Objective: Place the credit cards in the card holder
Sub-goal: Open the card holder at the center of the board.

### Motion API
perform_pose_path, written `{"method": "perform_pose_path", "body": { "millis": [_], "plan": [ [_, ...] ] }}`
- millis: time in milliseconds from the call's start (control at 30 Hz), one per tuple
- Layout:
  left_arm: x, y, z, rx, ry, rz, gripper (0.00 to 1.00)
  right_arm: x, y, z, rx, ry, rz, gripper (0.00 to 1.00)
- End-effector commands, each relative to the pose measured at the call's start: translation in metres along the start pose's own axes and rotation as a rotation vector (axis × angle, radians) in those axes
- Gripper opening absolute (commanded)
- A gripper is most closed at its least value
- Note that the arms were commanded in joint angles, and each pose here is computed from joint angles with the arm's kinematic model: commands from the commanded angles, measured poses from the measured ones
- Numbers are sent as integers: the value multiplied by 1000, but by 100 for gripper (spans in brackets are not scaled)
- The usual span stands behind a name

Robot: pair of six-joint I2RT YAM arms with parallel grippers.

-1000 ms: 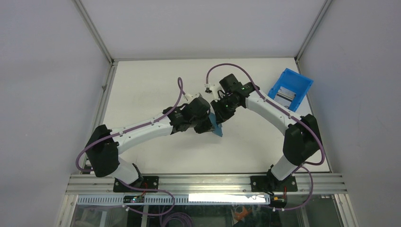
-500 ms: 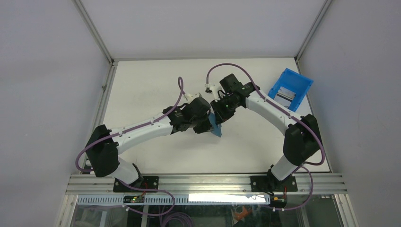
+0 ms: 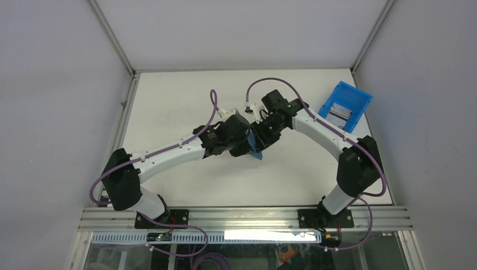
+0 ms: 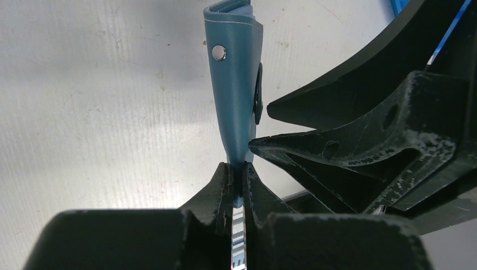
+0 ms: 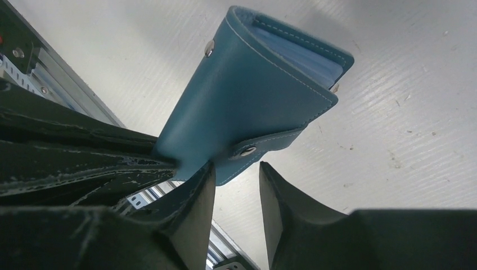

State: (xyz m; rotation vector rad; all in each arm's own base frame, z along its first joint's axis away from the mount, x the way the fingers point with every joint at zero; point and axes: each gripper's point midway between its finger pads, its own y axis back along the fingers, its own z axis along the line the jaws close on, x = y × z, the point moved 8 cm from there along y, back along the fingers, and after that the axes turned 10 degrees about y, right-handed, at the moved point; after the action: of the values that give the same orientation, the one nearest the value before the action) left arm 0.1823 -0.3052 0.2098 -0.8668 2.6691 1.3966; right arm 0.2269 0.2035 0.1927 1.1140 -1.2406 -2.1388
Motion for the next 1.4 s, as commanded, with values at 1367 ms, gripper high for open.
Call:
{"method": "perform_pose_path", "body": {
  "millis": [1367],
  "plan": [
    [-5, 12, -36, 155, -15, 5, 0, -6, 12, -21, 83, -67, -72, 0]
  ]
}}
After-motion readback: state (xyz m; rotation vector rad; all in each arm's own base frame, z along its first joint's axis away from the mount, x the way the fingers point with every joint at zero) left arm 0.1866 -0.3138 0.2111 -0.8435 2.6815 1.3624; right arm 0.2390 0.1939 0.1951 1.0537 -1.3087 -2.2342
